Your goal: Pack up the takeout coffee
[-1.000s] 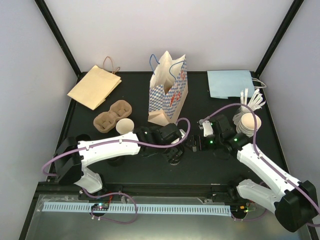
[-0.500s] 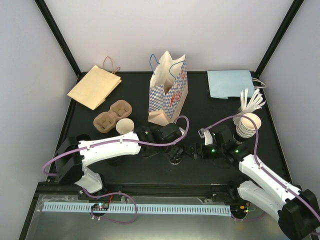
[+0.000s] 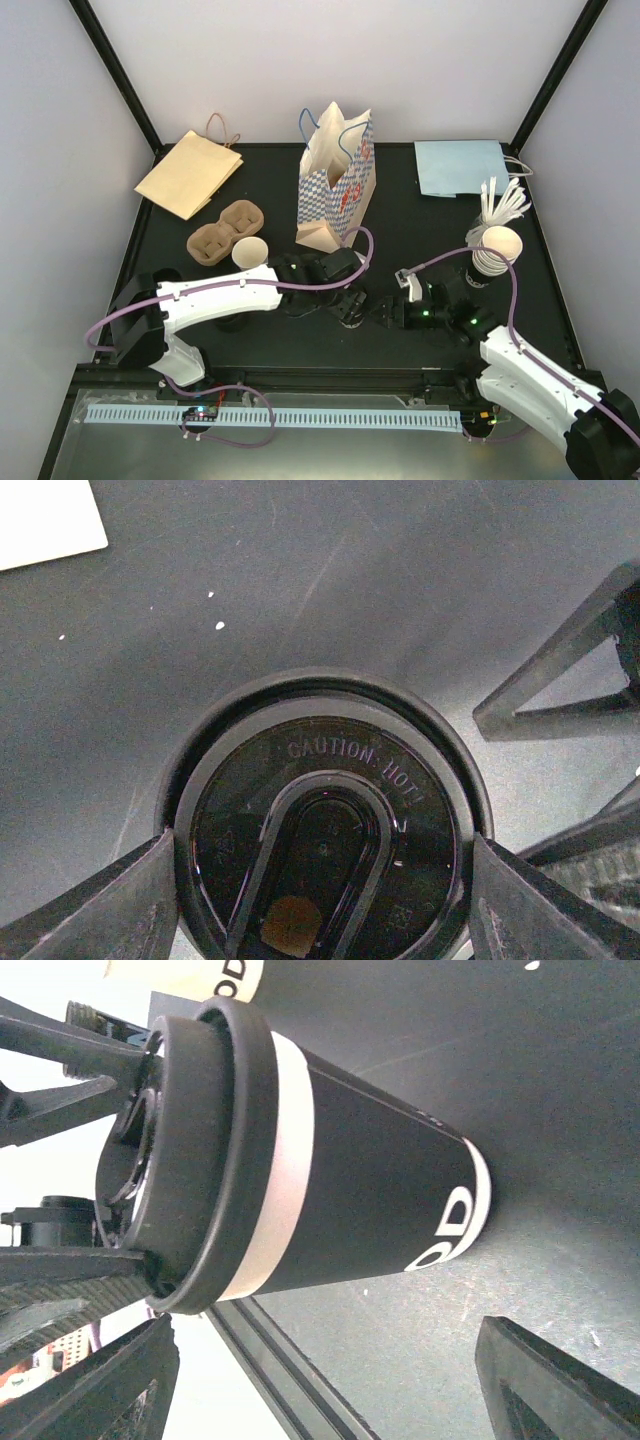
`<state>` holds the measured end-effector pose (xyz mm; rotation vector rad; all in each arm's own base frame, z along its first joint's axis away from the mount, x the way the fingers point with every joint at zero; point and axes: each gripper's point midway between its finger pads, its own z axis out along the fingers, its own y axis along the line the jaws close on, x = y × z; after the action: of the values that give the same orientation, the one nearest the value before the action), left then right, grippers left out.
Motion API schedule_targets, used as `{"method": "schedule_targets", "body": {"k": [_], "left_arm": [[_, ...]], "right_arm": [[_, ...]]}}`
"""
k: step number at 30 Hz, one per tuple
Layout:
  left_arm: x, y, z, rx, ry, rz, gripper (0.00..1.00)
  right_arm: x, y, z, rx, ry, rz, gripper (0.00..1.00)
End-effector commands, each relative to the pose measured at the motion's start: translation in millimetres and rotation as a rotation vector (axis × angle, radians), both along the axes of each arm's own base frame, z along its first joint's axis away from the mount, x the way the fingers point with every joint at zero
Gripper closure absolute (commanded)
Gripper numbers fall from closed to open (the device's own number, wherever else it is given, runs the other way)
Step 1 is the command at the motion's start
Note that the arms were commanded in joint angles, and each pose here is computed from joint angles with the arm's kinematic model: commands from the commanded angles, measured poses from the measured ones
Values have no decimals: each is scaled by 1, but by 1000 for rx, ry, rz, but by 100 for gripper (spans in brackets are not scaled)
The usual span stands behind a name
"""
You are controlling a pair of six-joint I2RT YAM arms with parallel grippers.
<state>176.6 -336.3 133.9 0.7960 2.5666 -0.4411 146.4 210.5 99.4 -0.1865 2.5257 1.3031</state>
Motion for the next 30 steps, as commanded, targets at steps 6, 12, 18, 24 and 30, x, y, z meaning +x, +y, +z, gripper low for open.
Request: {"method": "schedule_targets", "body": {"k": [6,12,18,24,30], "left_arm": [[-6,3,-13,46,51,91,31],[-9,3,-15,52,60,105,32],[-14,0,-22,89,49,101,32],[-18,1,-33,126,59,110,32],[-19,-2,-36,113,74,114,32]], "right_arm": [[6,14,23,126,-46,-25,17],[4,18,15,129,-24,-32,19],[0,12,0,124,14,-78,23],[2,12,-1,150,21,-105,24],[4,16,-1,188,52,-138,27]]}}
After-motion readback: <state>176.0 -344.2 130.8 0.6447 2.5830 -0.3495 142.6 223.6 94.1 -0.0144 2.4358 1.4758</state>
